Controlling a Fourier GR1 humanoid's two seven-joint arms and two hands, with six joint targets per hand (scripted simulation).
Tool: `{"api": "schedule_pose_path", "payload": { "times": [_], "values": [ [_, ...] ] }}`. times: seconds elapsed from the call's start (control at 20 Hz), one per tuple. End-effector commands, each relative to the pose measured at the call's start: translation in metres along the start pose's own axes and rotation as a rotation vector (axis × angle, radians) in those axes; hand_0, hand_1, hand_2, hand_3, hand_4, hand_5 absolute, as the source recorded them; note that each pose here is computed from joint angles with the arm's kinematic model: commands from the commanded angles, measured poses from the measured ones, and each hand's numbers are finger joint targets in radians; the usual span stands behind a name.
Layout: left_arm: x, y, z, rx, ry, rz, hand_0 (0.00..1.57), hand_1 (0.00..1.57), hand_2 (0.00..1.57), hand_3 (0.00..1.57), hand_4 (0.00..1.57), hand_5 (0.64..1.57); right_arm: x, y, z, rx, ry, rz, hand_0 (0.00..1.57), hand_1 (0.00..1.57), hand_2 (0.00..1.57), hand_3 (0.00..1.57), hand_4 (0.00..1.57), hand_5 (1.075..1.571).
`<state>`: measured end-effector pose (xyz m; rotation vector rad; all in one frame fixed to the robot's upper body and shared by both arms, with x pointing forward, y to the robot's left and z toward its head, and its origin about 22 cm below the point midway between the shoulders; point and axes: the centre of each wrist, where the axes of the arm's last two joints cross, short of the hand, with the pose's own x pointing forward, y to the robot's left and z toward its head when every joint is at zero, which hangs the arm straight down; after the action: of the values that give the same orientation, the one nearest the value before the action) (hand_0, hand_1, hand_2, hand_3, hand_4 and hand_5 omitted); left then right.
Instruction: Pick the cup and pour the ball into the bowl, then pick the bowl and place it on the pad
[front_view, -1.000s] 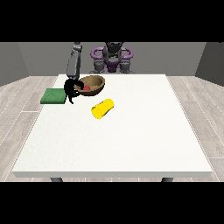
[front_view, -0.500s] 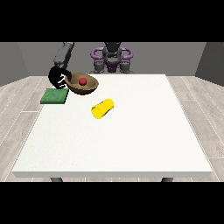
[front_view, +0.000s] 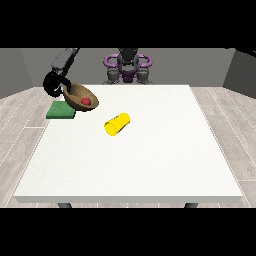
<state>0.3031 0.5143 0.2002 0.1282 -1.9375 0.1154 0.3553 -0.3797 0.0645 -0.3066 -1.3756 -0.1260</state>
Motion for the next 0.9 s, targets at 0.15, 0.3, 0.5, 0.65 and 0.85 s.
{"api": "schedule_pose_path", "payload": {
  "times": [0.15, 0.3, 0.5, 0.65, 0.85],
  "values": [
    [0.009, 0.006, 0.002, 0.016, -0.119, -0.038, 0.00, 0.00, 0.00, 0.00, 0.70, 1.562, 0.025, -0.058, -0.008, -0.047, -0.125, -0.078, 1.57, 1.57, 1.57, 1.37, 0.99, 1.571],
    [0.051, -0.007, -0.012, -0.007, -0.235, -0.040, 0.00, 0.00, 0.00, 0.00, 0.67, 1.559, 0.031, -0.100, -0.006, -0.110, -0.236, -0.085, 1.57, 1.57, 1.57, 0.37, 0.99, 1.570],
    [0.060, -0.004, -0.001, 0.009, -0.268, -0.025, 0.00, 0.00, 0.00, 0.00, 0.69, 1.560, 0.010, -0.137, 0.005, -0.135, -0.253, -0.075, 1.57, 1.57, 1.57, 0.00, 0.98, 1.571],
    [0.051, -0.019, 0.004, -0.004, -0.249, 0.004, 0.00, 0.00, 0.00, 0.00, 0.70, 1.560, 0.007, -0.146, 0.006, -0.140, -0.247, -0.057, 1.57, 1.57, 1.57, 0.00, 0.99, 1.571],
    [0.050, -0.019, 0.013, -0.013, -0.237, -0.009, 0.00, 0.00, 0.00, 0.00, 0.69, 1.557, 0.010, -0.153, 0.006, -0.166, -0.258, -0.039, 1.57, 1.57, 1.57, 0.00, 0.98, 1.570]
  ]
}}
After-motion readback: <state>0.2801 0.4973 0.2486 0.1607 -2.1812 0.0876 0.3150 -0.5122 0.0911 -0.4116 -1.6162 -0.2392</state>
